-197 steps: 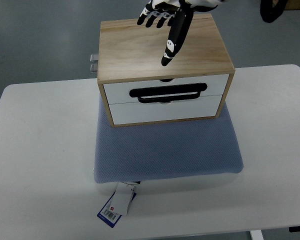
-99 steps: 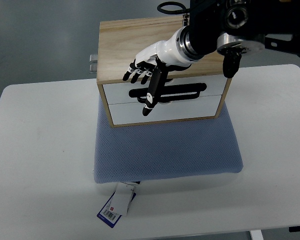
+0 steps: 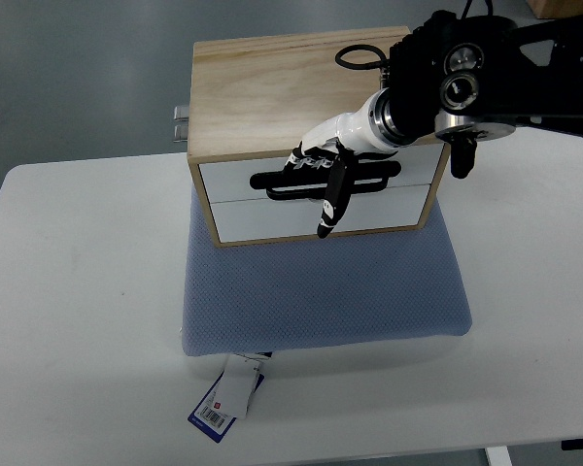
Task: Open wood drawer with right hand
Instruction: 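Pull the upper white drawer toward the robot with the right hand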
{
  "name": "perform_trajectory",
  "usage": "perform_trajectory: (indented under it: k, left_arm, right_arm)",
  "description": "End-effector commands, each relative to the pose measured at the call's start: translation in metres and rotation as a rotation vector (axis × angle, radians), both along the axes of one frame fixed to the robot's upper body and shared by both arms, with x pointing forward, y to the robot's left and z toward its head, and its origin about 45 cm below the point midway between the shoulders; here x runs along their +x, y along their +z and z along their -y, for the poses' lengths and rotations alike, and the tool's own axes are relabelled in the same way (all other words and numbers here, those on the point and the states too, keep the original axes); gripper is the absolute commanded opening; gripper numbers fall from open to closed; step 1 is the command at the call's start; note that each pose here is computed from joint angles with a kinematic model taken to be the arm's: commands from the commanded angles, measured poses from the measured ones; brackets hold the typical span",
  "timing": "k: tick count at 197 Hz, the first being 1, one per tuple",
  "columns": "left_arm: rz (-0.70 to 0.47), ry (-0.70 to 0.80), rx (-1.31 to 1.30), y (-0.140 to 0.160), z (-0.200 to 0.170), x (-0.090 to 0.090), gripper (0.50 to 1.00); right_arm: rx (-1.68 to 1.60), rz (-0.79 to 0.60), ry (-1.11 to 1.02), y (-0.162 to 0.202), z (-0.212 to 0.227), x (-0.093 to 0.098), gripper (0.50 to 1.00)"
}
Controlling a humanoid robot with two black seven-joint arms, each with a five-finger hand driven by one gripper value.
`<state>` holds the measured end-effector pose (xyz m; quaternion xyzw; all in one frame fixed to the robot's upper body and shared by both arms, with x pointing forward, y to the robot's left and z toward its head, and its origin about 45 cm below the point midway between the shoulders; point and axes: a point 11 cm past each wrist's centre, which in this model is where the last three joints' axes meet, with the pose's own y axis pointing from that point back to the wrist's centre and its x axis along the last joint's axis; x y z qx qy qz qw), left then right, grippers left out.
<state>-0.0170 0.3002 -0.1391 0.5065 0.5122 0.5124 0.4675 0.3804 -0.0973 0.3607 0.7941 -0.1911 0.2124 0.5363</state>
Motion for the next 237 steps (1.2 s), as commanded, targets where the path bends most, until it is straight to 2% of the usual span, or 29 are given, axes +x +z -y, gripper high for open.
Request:
perform_trajectory:
  k: [1, 73, 82, 133, 146, 217, 237]
  left_arm:
    - [0.0, 0.0, 0.0, 0.0, 0.0, 0.0, 1.0]
    - [0.0, 0.0, 0.002, 0.0, -0.001, 0.0, 1.0]
    - [0.0, 0.001, 0.003, 0.0, -0.001, 0.0, 1.0]
    - [0.0, 0.001, 0.008, 0.0, -0.003, 0.0, 1.0]
    - [0.0, 0.001, 0.008, 0.0, -0.003, 0.0, 1.0]
    - [0.0, 0.005, 0.012, 0.0, -0.004, 0.0, 1.0]
    - [0.0, 0.005, 0.012, 0.0, -0.004, 0.0, 1.0]
  right_arm:
    - [-0.01, -0.01, -0.001, -0.007, 0.003, 0.001, 0.934]
    - [-0.049, -0.053, 0.017, -0.023, 0.012, -0.001, 0.938]
    - [-0.071, -0.106, 0.062, -0.025, 0.015, -0.006, 0.94]
    - [-0.086, -0.218, 0.162, -0.02, 0.02, -0.025, 0.94]
    - [-0.086, -0.22, 0.163, -0.02, 0.021, -0.026, 0.94]
    - [-0.104, -0.303, 0.293, -0.008, 0.03, -0.061, 0.938]
    - [-0.096, -0.308, 0.291, -0.006, 0.034, -0.064, 0.94]
